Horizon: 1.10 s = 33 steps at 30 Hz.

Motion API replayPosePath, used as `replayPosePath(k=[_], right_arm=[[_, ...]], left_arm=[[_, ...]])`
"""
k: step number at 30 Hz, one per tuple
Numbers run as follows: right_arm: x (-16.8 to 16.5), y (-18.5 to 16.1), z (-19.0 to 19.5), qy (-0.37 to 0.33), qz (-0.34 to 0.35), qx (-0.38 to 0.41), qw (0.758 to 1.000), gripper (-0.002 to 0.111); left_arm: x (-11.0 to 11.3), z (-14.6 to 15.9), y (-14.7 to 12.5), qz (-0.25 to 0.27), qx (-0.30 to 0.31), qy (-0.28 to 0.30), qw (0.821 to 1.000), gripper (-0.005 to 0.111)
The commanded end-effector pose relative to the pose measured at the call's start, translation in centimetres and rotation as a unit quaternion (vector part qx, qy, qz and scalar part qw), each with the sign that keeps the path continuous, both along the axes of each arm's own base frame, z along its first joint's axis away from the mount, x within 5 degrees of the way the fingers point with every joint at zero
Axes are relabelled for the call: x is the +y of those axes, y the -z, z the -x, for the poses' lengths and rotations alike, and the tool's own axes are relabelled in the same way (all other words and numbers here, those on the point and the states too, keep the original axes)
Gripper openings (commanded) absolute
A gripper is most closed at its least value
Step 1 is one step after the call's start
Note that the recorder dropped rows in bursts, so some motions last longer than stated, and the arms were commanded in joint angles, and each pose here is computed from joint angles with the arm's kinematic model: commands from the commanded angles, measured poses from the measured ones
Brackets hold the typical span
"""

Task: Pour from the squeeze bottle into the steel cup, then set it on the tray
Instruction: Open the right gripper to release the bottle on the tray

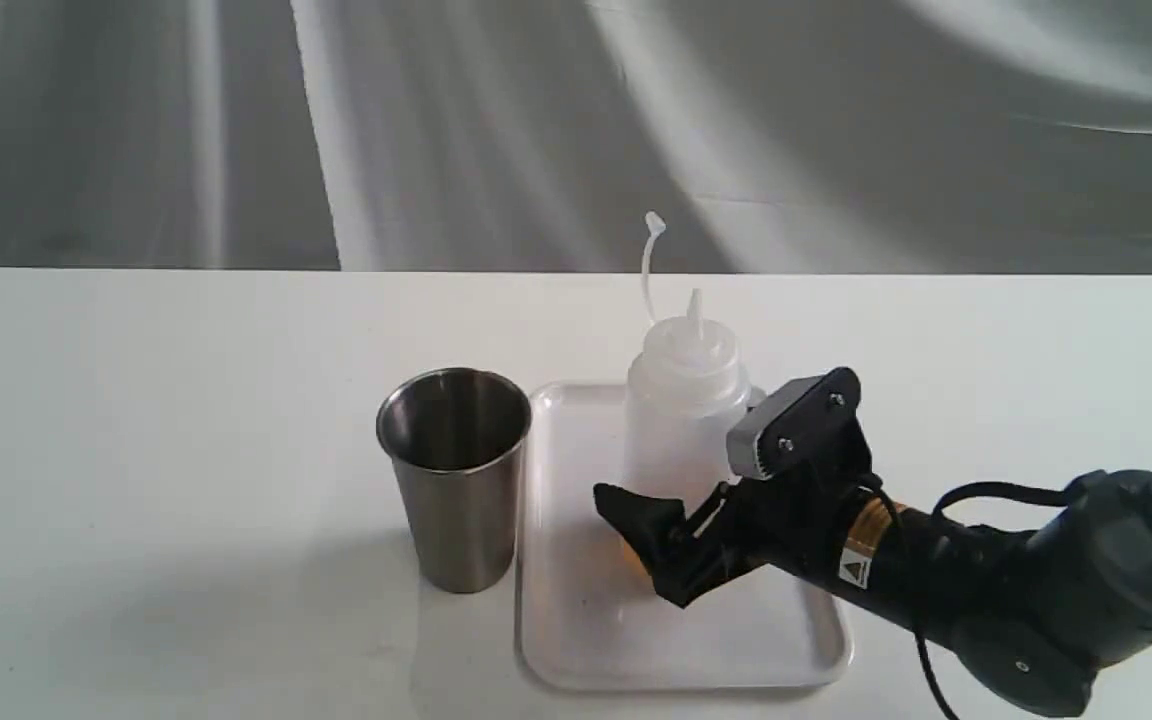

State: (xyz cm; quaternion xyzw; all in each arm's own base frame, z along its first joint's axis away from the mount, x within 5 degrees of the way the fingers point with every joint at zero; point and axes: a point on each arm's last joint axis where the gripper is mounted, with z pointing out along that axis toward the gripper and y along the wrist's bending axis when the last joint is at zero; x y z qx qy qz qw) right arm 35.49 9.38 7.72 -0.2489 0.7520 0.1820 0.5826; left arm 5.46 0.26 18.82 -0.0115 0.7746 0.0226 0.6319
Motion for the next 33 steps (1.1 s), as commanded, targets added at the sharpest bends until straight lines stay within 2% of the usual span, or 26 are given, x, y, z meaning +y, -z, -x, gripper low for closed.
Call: replayPosePath(k=[1, 33], right_arm=[[0.09, -0.21, -0.08, -0.002, -0.003, -0.005, 1.000, 0.099], [0.02, -0.45, 0.22, 0.002, -0.010, 0.015, 1.000, 0.101]], left_arm=[[-0.04, -0.01, 0.05, 0.000, -0.004, 0.004, 1.000, 0.000], [-0.04, -0.01, 0.05, 0.002, -0.004, 0.004, 1.000, 0.000]])
